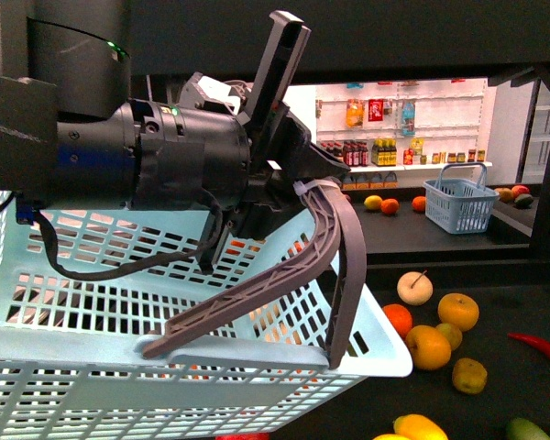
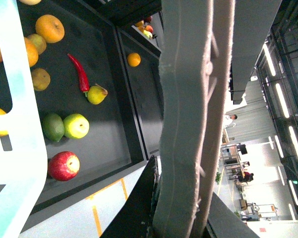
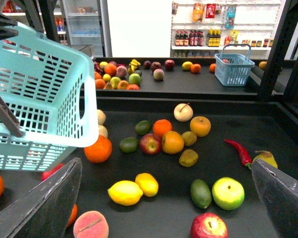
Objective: Pick lemon from shelf
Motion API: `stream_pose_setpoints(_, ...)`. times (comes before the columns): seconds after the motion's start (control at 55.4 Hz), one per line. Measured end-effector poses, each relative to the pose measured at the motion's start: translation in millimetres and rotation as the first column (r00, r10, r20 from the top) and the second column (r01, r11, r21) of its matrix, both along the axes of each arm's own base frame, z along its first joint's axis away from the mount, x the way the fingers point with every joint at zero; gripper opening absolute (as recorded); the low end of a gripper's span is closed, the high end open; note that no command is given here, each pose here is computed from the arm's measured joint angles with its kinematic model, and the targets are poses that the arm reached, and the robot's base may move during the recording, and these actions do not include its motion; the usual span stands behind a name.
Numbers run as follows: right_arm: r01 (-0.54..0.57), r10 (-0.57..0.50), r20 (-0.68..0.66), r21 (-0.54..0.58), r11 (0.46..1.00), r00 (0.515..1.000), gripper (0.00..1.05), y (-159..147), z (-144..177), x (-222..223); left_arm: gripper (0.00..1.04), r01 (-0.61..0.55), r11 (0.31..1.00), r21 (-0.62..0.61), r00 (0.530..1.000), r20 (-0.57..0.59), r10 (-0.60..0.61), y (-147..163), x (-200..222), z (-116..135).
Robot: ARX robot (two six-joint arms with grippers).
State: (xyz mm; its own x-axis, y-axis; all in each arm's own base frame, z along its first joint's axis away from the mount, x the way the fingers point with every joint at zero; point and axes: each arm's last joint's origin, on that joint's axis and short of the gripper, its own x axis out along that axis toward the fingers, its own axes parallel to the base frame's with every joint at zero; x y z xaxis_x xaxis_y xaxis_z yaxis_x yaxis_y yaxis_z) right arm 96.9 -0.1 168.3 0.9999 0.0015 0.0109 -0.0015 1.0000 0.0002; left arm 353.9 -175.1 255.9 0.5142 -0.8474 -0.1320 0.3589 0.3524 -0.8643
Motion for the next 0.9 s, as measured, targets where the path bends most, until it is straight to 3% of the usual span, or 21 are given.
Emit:
stream_pose_setpoints(0.289,0.005,-0.005,-0.001,0.0,1.0,1.0,1.02,-0.1,-0.1,0.0,0.1,-0.004,1.0,0.009,1.0,-0.016,0.004,-6.5,4.8,-9.8)
stream_pose_setpoints(0.379,0.198,-0.199,-0.085,-0.02,0.98,0.976,1.02,-0.9,-6.6,3.1,0.1,-0.006,1.0,0.009,1.0,-0.012,0.007,-6.8,5.1,-8.8)
stream_pose_setpoints(0.469,0.244,-0.246,-0.154,-0.035,0.969,0.957,1.02,-2.8,-10.3,9.4,0.1,-0.009,1.0,0.01,1.0,-0.008,0.009,-6.9,5.3,-8.3)
stream_pose_setpoints(0.613,0.184,-0.178,-0.285,-0.006,0.983,0.942,1.02,-9.2,-6.9,31.5,0.1,-0.006,1.0,0.01,1.0,-0.008,0.006,-7.6,5.0,-8.2)
stream_pose_setpoints(0.758,0.053,-0.04,-0.363,0.027,0.998,0.931,1.02,-30.3,1.0,84.2,0.1,-0.005,1.0,0.01,1.0,-0.008,0.005,-7.6,5.0,-8.2)
stream_pose_setpoints(0.902,0.013,0.015,-0.514,0.052,0.999,0.858,1.02,-66.5,-22.3,164.7,0.1,-0.006,1.0,0.01,1.0,-0.008,0.006,-7.6,5.0,-8.2)
